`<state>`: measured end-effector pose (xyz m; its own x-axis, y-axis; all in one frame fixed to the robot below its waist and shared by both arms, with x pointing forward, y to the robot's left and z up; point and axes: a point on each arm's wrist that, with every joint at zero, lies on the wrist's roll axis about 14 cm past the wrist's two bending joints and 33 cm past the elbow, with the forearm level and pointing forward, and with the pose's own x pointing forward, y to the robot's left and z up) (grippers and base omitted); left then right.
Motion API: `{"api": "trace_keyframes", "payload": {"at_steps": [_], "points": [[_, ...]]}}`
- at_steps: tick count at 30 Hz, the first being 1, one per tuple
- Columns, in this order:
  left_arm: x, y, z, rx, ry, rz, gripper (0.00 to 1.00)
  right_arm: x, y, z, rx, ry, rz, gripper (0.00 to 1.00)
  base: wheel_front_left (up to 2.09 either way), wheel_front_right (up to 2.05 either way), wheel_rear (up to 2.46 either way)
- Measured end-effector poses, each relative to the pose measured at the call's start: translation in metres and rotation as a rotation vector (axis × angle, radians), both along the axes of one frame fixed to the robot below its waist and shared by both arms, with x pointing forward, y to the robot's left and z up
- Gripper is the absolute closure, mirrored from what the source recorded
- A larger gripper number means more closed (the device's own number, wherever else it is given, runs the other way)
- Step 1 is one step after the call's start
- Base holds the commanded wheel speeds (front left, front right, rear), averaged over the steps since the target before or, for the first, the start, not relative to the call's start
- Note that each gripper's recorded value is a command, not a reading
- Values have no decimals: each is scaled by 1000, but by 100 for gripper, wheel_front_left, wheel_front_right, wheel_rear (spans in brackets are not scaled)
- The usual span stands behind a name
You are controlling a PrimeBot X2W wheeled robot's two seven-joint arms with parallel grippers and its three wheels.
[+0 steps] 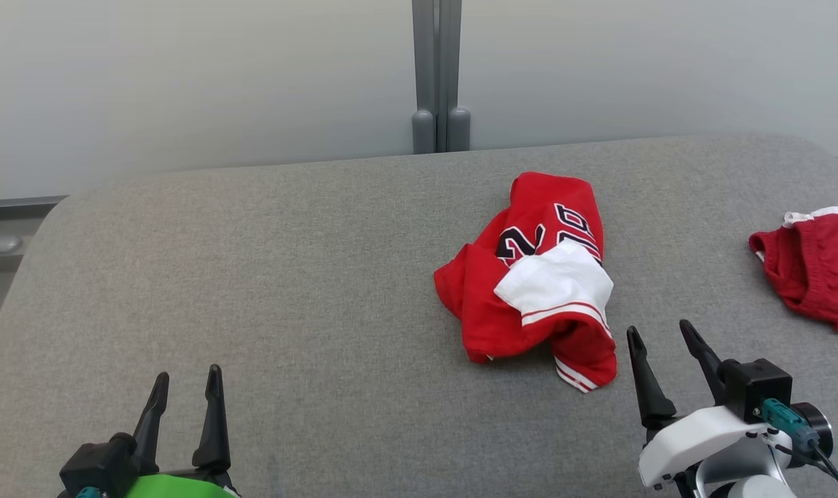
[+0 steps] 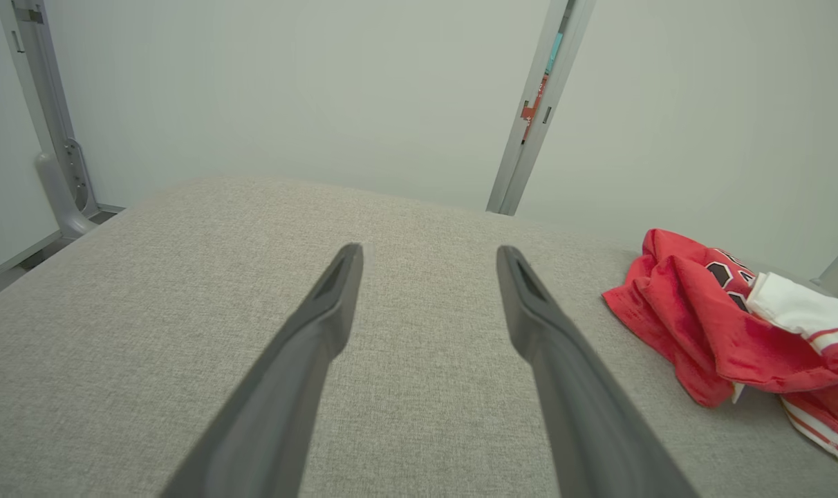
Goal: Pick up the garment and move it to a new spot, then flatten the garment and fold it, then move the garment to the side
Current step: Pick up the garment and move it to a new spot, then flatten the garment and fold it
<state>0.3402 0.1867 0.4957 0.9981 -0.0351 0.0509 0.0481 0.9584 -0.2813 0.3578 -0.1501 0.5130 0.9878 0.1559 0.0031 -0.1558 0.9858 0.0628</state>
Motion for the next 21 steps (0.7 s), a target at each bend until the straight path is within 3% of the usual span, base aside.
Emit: {"api": "trace_keyframes", "payload": {"at_steps": [9,13,21], "points": [[2,0,-3,0,6,1,0,2,8,-4,6,26,23,0,0,0,0],[5,-3,-4,-1,7,-8,0,23,14,11,0,30,52,0,0,0,0],[14,-6,3,9,-14,-22,0,76,-1,9,-12,238,69,0,0,0,0]]}}
